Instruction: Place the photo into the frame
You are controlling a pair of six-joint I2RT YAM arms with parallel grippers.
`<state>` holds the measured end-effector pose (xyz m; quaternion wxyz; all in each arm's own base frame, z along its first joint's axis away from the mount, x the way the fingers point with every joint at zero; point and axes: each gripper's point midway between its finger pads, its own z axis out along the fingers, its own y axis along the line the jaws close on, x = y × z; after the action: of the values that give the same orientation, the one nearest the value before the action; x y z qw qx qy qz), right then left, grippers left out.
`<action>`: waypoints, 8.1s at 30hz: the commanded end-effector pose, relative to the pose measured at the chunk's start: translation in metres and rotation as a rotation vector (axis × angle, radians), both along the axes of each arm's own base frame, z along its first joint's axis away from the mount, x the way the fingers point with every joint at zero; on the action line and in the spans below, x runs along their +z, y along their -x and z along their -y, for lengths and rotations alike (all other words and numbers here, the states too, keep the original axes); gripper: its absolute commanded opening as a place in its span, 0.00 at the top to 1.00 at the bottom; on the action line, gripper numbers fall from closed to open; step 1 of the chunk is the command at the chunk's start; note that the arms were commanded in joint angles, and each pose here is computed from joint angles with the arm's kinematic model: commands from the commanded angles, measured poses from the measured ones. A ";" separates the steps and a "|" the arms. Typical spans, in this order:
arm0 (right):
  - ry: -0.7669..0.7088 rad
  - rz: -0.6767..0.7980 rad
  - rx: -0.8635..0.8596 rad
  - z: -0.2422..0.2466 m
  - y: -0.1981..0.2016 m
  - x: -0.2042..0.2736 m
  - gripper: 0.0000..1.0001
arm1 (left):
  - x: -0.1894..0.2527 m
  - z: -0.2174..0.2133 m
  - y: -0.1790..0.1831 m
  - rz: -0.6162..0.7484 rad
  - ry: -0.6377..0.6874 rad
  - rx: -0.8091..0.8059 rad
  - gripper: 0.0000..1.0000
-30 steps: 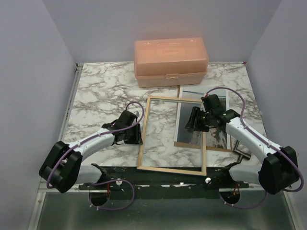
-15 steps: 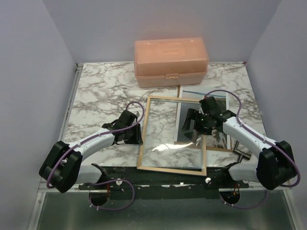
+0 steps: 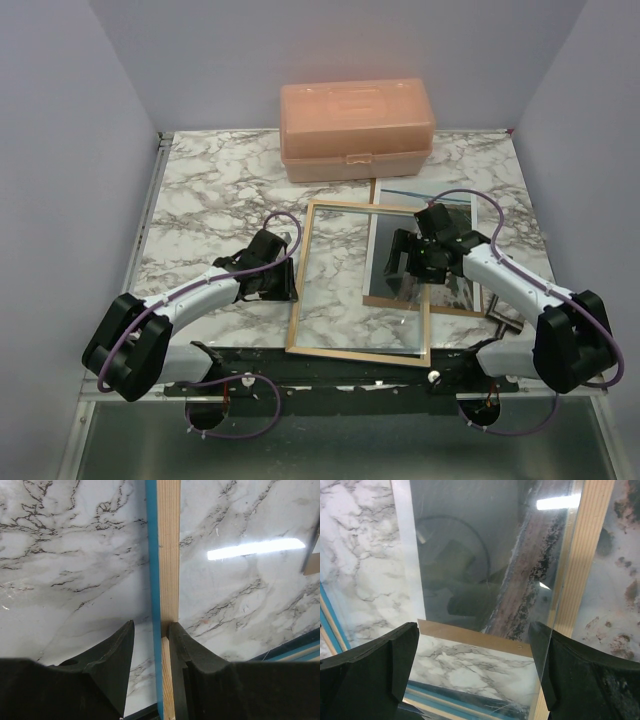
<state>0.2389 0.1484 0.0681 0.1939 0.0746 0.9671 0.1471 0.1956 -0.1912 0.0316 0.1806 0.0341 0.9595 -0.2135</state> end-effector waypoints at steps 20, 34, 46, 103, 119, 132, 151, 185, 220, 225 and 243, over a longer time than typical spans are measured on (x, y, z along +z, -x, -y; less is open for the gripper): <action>0.221 0.013 -0.191 0.046 -0.003 -0.005 0.00 | -0.016 -0.010 0.009 -0.031 -0.080 -0.012 0.65; 0.111 0.056 -0.189 0.031 -0.006 0.003 0.08 | -0.012 -0.011 0.008 -0.012 -0.073 -0.009 0.64; 0.116 0.002 -0.183 0.026 -0.007 -0.024 0.08 | -0.013 -0.011 0.009 -0.017 -0.074 -0.011 0.64; -0.183 -0.158 -0.021 -0.032 0.024 -0.070 0.09 | -0.014 -0.011 0.009 -0.022 -0.081 -0.009 0.63; -0.192 0.040 -0.070 -0.024 -0.005 0.001 0.09 | -0.009 -0.014 0.007 -0.002 -0.075 0.010 0.42; -0.055 0.001 -0.174 0.011 -0.019 -0.024 0.06 | 0.010 -0.019 -0.009 0.030 0.068 0.128 0.18; -0.302 -0.129 0.023 -0.028 0.034 -0.035 0.08 | 0.009 -0.005 -0.042 -0.014 0.155 0.127 0.31; -0.183 -0.022 -0.120 0.030 -0.036 -0.030 0.01 | 0.019 0.009 -0.012 0.059 0.089 -0.097 1.00; -0.286 0.082 -0.084 0.017 -0.037 0.002 0.05 | 0.000 -0.008 -0.007 0.030 0.002 -0.016 1.00; -0.283 0.034 -0.082 0.017 -0.034 -0.018 0.05 | 0.000 -0.008 -0.007 0.030 0.002 -0.016 1.00; -0.571 0.050 0.009 -0.024 -0.026 0.022 0.05 | -0.002 -0.008 -0.007 0.024 -0.004 -0.017 1.00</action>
<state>0.2913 0.1467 0.0750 0.2436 0.1253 0.8976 0.3455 0.1995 -0.1801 0.0304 0.1879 0.0433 0.9579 -0.2126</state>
